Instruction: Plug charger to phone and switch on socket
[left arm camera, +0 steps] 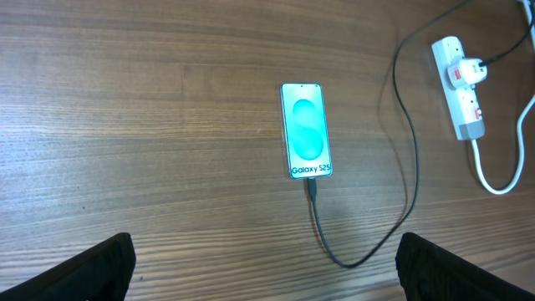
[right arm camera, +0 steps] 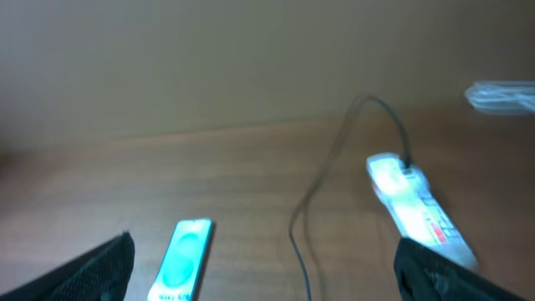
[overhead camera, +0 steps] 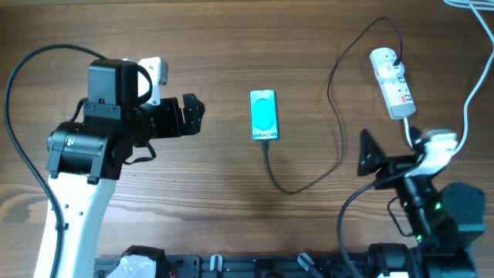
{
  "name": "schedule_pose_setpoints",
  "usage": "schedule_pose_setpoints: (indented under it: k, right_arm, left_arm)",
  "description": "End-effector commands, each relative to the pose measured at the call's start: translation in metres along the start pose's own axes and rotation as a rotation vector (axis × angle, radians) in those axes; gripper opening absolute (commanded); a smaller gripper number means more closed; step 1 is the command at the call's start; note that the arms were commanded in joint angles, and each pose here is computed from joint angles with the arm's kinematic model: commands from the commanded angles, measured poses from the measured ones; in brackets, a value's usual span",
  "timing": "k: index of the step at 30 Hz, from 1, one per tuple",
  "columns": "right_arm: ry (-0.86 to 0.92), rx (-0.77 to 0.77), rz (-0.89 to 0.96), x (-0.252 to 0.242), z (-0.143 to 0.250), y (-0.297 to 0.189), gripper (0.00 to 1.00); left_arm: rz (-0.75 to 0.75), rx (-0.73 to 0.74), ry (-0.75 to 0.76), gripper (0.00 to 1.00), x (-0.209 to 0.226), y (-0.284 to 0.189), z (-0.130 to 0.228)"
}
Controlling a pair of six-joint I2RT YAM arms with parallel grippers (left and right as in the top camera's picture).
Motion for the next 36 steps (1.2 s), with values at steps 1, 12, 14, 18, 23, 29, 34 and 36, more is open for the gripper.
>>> schedule_pose_setpoints:
  k: [1, 12, 14, 18, 23, 29, 34, 36]
  right_arm:
    - [-0.158, -0.042, -0.130, 0.008, 0.031, 0.006, 1.00]
    - [-0.001, -0.232, -0.022, -0.010, 0.071, 0.014, 1.00]
    - [-0.011, -0.236, -0.034, -0.009, 0.076, 0.016, 1.00]
    - [-0.112, -0.222, -0.070, -0.005, 0.087, 0.020, 1.00]
    - [-0.201, -0.242, -0.085, -0.004, 0.093, 0.023, 1.00]
    - [-0.200, -0.266, -0.044, -0.009, 0.096, 0.026, 1.00]
    - [-0.205, -0.247, -0.004, -0.014, 0.099, 0.027, 1.00]
    - [-0.220, -0.217, 0.003, -0.016, 0.104, 0.028, 1.00]
  left_arm:
    - [-0.005, -0.001, 0.017, 1.00, 0.000, 0.000, 0.001]
    - [-0.005, -0.001, 0.017, 1.00, 0.000, 0.000, 0.001]
    - [-0.005, -0.001, 0.017, 1.00, 0.000, 0.000, 0.001]
    - [-0.005, -0.001, 0.017, 1.00, 0.000, 0.000, 0.001]
    - [-0.005, -0.001, 0.017, 1.00, 0.000, 0.000, 0.001]
    - [-0.005, -0.001, 0.017, 1.00, 0.000, 0.000, 0.001]
    - [-0.005, -0.001, 0.017, 1.00, 0.000, 0.000, 0.001]
    - [-0.005, -0.001, 0.017, 1.00, 0.000, 0.000, 0.001]
Point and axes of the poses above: each gripper's point midway between its finger pads, its own y axis out along the fingers, its own x axis along the line the jaws close on, z = x × y, the point moved 7 cm from there along -y, back along the fingers
